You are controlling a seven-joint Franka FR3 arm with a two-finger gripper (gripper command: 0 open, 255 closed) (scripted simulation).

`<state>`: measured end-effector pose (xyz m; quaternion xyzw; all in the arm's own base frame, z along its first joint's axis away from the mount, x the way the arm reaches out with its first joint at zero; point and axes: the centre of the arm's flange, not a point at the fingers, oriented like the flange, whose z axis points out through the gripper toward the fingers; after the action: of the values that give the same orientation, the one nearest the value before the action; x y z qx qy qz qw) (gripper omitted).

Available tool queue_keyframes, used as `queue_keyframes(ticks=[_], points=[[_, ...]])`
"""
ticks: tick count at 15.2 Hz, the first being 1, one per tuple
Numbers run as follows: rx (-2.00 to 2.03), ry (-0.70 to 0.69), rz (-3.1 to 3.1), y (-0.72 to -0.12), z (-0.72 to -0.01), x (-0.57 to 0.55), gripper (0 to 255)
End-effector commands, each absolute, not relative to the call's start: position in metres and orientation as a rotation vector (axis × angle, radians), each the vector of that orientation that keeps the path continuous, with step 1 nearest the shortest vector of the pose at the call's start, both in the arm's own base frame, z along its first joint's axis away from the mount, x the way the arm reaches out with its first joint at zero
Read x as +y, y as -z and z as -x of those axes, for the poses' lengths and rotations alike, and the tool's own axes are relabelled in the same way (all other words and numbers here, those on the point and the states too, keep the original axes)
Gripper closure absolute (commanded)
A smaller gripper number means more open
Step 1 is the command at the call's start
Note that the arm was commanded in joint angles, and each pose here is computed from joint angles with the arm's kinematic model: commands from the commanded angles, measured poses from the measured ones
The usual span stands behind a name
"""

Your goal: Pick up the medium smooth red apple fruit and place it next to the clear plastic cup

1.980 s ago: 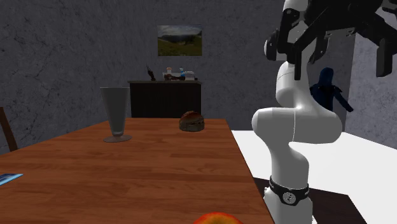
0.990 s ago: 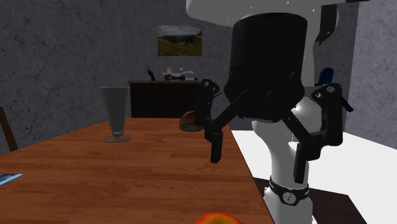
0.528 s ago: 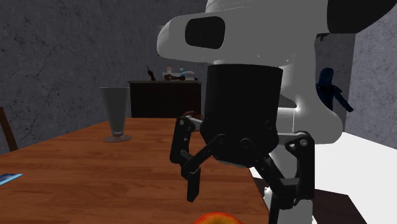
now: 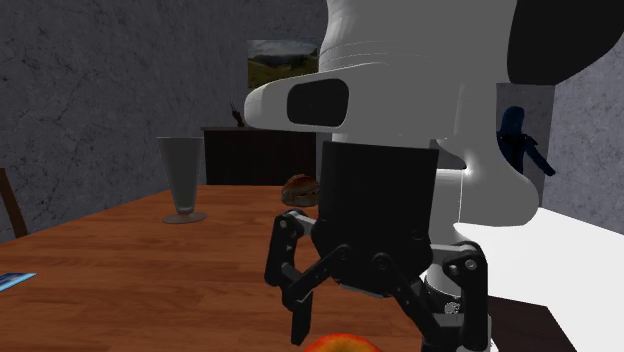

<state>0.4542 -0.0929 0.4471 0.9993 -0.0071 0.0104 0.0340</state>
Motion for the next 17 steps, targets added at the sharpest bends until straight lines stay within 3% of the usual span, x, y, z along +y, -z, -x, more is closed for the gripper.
queue_keyframes(ticks=[1,3,4,17], points=[[-0.022,-0.032,-3.073,-0.447,-0.454,-0.093,0],[-0.022,-0.032,-3.073,-0.447,-0.454,-0.093,0],[-0.022,-0.032,-3.073,-0.447,-0.454,-0.093,255],[-0.022,-0.032,-3.073,-0.468,-0.454,-0.093,255]])
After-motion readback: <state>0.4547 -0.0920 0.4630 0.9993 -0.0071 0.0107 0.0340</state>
